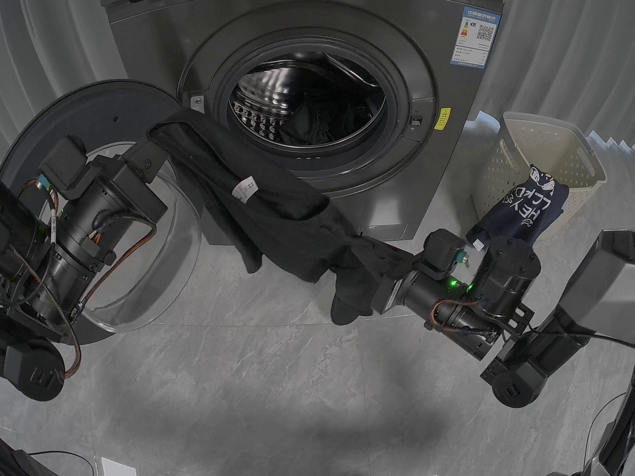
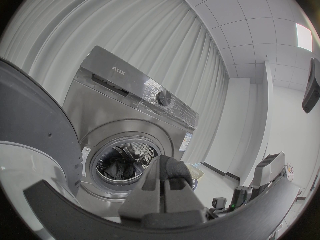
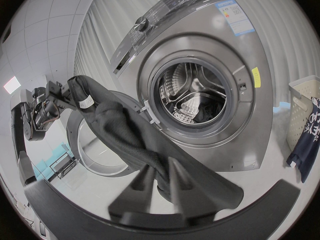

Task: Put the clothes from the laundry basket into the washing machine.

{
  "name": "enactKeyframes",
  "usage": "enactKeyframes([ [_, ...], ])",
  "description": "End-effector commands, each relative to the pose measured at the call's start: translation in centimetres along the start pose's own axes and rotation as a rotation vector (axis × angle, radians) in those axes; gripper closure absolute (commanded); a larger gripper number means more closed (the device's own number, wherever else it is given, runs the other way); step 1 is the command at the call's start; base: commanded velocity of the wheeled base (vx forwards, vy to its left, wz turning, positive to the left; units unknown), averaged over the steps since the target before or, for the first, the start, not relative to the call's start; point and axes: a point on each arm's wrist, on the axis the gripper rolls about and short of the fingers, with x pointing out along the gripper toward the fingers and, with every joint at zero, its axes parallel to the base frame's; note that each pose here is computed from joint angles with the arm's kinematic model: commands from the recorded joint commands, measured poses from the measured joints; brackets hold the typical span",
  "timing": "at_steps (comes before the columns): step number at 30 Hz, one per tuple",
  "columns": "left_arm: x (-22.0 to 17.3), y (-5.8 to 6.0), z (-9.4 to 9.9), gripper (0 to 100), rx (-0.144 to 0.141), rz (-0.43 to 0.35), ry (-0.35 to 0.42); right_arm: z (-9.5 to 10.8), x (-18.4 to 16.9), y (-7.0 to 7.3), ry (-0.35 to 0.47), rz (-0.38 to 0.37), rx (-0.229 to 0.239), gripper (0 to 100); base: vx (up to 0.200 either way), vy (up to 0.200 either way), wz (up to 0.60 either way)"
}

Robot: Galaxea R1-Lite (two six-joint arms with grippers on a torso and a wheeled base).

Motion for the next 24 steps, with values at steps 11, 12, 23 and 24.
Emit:
enactKeyframes([
  [11, 0.1, -0.8, 0.2, 100, -0.014, -0.022, -0.009, -5.9, 2.2, 2.4, 0.119, 0.077, 0.018, 0, 0.000, 0.000, 0.00],
  [12, 0.2, -0.8, 0.1, 100, -0.014, -0.021, -0.008, -6.2, 2.2, 3.1, 0.127, 0.096, 0.019, 0, 0.000, 0.000, 0.00],
  [23, 0.1, -0.7, 0.1, 100, -0.013, -0.018, -0.005, -6.8, 3.5, 6.2, 0.100, 0.204, 0.027, 0, 0.000, 0.000, 0.00],
  [24, 0.1, -0.7, 0.1, 100, -0.013, -0.018, -0.005, -6.9, 3.5, 6.2, 0.100, 0.204, 0.029, 0, 0.000, 0.000, 0.00],
])
